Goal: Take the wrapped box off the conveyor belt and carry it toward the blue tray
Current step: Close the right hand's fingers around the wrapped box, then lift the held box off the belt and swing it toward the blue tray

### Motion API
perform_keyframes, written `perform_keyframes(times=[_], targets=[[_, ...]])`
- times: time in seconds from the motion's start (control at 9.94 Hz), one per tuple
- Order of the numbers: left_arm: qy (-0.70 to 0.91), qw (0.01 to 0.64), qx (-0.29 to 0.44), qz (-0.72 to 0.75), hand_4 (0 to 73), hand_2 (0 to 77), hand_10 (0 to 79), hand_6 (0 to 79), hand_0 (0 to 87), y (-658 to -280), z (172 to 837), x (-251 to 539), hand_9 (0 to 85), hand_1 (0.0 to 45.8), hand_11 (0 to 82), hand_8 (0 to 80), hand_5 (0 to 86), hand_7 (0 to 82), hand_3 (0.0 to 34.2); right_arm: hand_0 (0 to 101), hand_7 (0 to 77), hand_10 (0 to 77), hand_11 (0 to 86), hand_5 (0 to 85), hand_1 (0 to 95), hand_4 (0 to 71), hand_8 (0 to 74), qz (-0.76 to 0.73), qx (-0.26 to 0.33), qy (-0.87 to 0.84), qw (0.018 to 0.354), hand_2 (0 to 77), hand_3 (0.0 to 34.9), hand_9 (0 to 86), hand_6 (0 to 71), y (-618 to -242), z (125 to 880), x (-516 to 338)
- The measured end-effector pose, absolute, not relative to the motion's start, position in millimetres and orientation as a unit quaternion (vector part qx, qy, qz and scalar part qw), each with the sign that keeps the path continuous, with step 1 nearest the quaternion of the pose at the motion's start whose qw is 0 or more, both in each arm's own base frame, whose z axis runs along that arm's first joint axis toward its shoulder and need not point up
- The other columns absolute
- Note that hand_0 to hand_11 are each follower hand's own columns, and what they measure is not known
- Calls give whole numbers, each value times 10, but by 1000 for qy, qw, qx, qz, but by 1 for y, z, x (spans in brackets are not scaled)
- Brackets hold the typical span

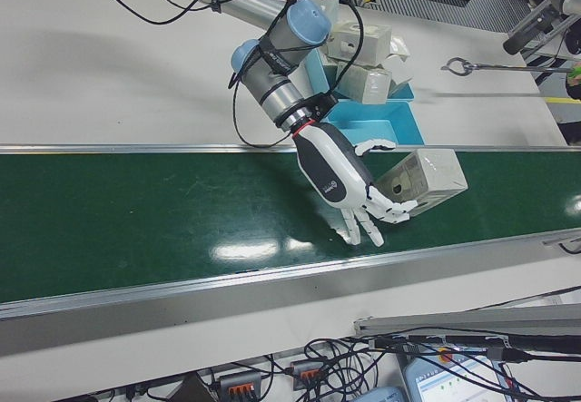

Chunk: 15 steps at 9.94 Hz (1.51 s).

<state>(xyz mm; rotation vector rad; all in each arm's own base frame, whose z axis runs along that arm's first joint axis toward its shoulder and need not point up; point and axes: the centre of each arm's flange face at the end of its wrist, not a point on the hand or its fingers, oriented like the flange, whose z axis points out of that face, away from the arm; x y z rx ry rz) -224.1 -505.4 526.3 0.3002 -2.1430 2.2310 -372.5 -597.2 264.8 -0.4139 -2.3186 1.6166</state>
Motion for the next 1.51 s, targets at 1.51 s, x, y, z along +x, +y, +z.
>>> perform_keyframes(times=[1.51], targets=[[-689, 17, 97, 718, 0, 5, 0, 0, 0, -505, 526, -224, 0, 0, 0, 0, 11, 5, 0, 549, 382, 49, 11, 387, 185, 196, 147, 571, -119, -804, 115, 311, 163, 202, 158, -589, 242, -384]])
